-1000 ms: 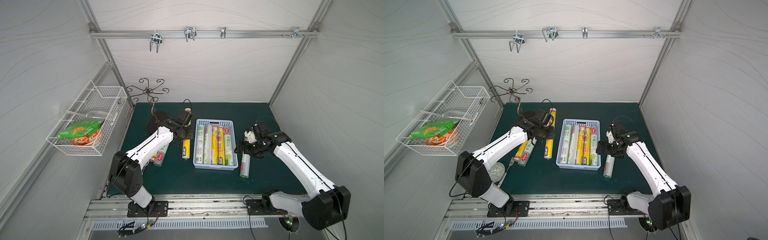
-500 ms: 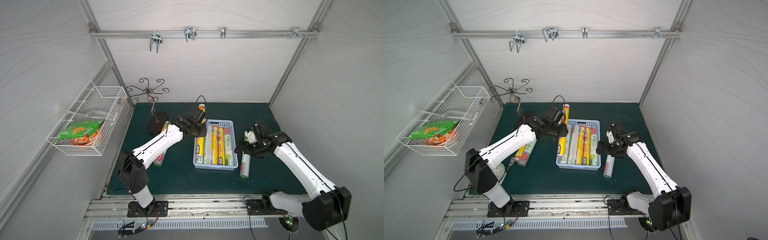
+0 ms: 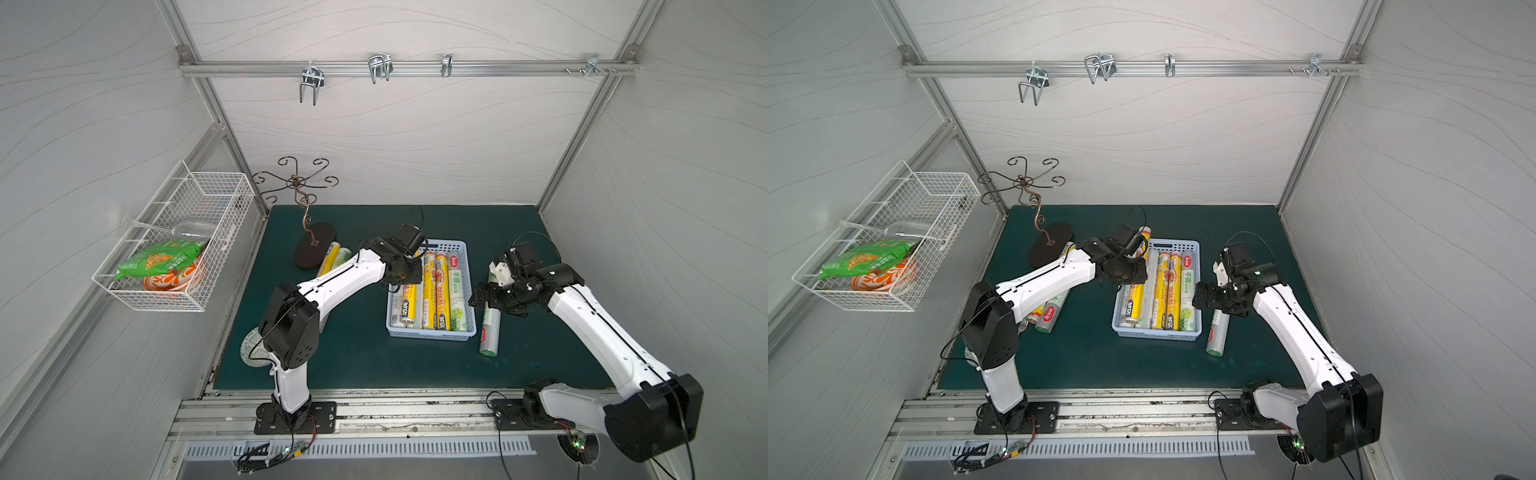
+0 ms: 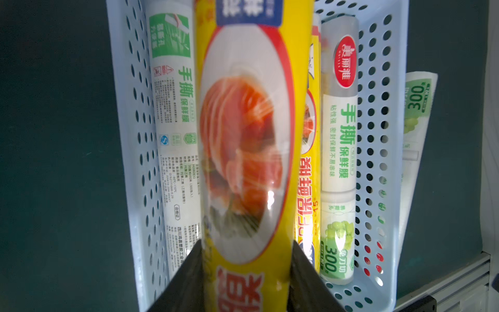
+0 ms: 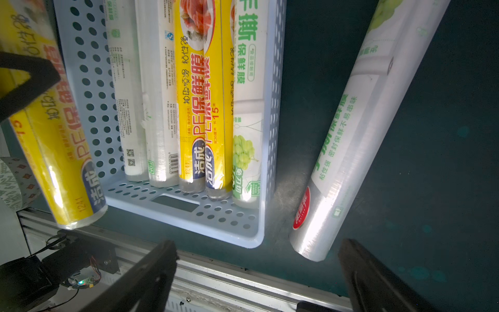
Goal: Put the plastic wrap into the basket
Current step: Place the plastic wrap in the basket.
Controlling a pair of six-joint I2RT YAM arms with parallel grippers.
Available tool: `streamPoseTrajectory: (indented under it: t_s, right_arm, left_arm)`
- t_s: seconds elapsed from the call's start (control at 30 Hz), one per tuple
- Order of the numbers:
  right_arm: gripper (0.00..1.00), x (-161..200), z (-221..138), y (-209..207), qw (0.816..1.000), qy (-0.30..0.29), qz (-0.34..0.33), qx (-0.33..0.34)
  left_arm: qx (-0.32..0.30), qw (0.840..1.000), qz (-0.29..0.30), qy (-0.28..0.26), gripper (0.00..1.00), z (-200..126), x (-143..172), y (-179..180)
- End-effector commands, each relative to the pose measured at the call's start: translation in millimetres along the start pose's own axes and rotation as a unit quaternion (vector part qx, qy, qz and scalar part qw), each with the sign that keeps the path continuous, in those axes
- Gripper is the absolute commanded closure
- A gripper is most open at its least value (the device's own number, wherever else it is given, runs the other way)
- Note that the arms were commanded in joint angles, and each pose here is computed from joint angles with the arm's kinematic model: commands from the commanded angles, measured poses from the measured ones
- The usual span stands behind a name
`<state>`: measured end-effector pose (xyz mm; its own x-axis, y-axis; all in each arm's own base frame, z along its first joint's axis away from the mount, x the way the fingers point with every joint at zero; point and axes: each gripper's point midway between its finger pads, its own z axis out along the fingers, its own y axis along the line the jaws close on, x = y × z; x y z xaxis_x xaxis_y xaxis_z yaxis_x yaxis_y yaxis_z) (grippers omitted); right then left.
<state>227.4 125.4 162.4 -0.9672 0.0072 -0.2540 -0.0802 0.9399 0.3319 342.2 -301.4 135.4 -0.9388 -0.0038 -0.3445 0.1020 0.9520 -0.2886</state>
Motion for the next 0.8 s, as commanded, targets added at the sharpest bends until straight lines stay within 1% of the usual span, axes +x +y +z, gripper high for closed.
streamPoseTrajectory:
  t_s: [0.0,0.23,0.53,0.77]
  right_arm:
    - [0.01,4.2,-3.4,-4.1,1.000,0.002,0.004,0.007]
    - [0.01,4.8,-2.4,-5.7,1.000,0.003,0.004,0.010]
    - [0.01,5.5,-0.3,-6.1,1.000,0.005,0.006,0.010]
    - [0.01,5.8,1.2,-6.2,1.000,0.006,0.007,0.009]
  left_arm:
    - [0.025,0.999,0.001,-0.025,0.71,2.2,-18.7,-18.4]
    - [0.005,1.000,0.009,0.000,0.70,23.1,-11.3,-12.2]
    - [-0.014,1.000,0.009,0.008,0.69,36.0,-7.3,-4.5]
    - [-0.046,0.999,-0.003,0.007,0.67,45.0,-5.9,8.9]
